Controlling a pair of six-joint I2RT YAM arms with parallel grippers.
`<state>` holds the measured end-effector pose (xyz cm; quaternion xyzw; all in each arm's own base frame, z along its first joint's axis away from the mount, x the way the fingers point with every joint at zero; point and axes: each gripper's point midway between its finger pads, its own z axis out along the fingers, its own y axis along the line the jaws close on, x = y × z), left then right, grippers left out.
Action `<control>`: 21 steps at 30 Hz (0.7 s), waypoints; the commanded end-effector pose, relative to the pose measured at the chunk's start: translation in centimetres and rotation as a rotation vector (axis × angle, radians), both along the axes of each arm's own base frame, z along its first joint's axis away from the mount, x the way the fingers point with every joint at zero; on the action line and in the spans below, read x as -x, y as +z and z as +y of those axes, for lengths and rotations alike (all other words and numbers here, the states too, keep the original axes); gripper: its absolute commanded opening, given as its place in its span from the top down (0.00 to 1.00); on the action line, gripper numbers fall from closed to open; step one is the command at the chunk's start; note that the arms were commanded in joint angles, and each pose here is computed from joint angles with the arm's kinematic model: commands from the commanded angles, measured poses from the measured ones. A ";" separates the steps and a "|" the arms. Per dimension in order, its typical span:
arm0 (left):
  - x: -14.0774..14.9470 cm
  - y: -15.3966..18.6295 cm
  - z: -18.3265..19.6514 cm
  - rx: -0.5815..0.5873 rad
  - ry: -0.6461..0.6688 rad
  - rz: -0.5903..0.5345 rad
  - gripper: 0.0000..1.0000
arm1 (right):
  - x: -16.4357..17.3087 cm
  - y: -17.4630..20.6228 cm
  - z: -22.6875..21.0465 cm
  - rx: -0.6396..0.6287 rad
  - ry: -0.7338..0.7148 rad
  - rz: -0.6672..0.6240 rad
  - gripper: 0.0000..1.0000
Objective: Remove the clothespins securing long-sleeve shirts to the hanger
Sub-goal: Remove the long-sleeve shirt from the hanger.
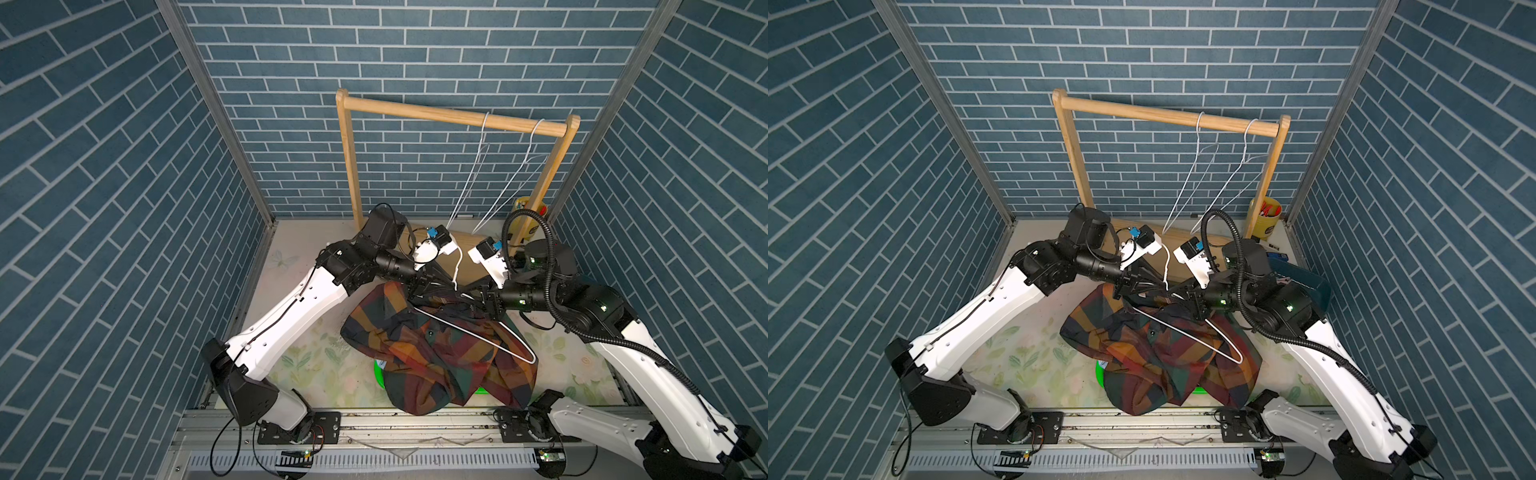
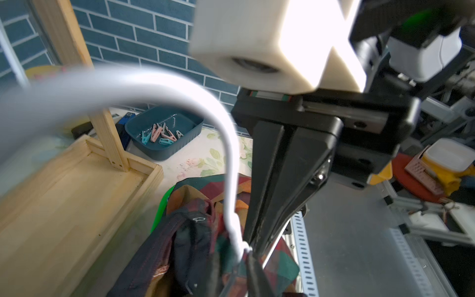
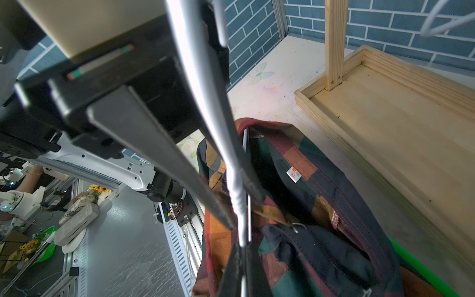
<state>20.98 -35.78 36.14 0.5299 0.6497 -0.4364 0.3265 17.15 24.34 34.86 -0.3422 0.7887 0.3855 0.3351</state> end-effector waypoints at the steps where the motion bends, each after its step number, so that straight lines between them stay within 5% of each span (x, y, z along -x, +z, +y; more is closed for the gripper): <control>1: -0.7 0.1 0.4 -0.016 0.041 -0.008 0.55 | 0.9 -0.2 -1.0 0.017 0.003 -0.020 1.00; 7: -3.5 0.8 2.4 0.018 0.196 -0.021 0.35 | 1.9 -1.4 -3.0 0.068 -0.054 -0.003 1.00; 13: -6.8 2.8 8.0 0.084 0.457 -0.046 0.29 | 2.0 -1.8 -6.1 0.153 -0.178 -0.023 1.00; 21: -5.8 -4.6 14.7 -0.125 0.694 0.116 0.26 | 1.6 1.9 -9.3 0.205 -0.321 -0.092 1.00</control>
